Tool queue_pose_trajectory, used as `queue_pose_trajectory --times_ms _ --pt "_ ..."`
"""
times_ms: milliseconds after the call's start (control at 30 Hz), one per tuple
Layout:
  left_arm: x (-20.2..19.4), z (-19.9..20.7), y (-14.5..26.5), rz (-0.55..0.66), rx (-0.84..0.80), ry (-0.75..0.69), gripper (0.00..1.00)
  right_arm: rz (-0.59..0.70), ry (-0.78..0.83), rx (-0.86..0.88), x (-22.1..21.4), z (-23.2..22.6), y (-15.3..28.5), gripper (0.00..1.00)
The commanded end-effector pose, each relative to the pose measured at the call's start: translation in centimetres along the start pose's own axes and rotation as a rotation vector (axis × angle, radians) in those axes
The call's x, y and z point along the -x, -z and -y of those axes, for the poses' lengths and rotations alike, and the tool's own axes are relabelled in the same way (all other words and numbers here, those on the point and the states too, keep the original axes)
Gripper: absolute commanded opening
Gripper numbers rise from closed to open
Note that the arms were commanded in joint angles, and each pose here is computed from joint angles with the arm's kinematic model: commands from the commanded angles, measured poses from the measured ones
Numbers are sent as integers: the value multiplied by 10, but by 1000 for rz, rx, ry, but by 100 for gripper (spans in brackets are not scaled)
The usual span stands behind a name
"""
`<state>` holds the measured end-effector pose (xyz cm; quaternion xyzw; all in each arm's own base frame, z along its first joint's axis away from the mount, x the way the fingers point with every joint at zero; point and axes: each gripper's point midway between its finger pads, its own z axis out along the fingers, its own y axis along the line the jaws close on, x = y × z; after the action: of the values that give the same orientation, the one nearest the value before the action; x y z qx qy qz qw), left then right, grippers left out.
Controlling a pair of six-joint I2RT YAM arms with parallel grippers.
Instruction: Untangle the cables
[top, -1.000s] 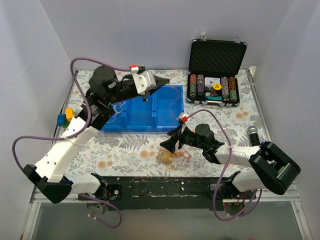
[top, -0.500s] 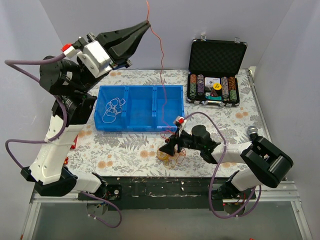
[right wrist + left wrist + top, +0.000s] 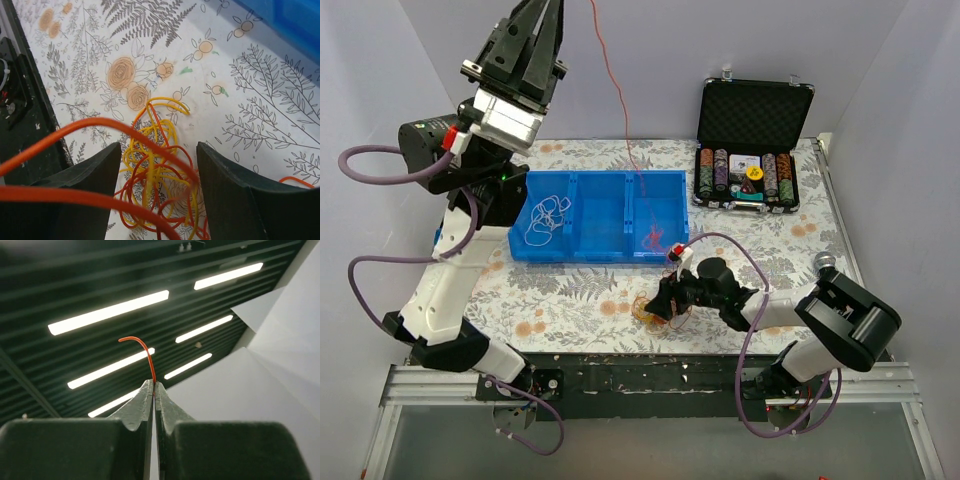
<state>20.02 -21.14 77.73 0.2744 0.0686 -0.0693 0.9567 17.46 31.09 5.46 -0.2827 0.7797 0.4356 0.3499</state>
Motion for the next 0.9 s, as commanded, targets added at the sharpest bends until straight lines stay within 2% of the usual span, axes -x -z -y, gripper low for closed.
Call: queue_pose_trajectory --times_ms 0,100,300,367,467,600,867 --pt "47 -48 -8 144 147 -280 0 -20 2 -47 3 6 -7 69" --pt "54 -58 -12 181 201 -419 0 -33 -8 -80 1 12 -7 68" --pt "69 -72 -17 241 285 -608 0 -70 -36 -170 -7 26 -3 68" --pt "72 -74 -18 258 300 -629 0 -93 -44 -201 -10 31 -4 67" --pt "62 -71 -16 219 283 -631 0 -105 -50 -247 -9 38 -3 64" --pt "61 -73 -12 201 301 -680 0 -148 -71 -375 -16 57 5 47" --pt "95 -90 -11 245 356 -897 0 -150 -134 -582 -22 84 27 1"
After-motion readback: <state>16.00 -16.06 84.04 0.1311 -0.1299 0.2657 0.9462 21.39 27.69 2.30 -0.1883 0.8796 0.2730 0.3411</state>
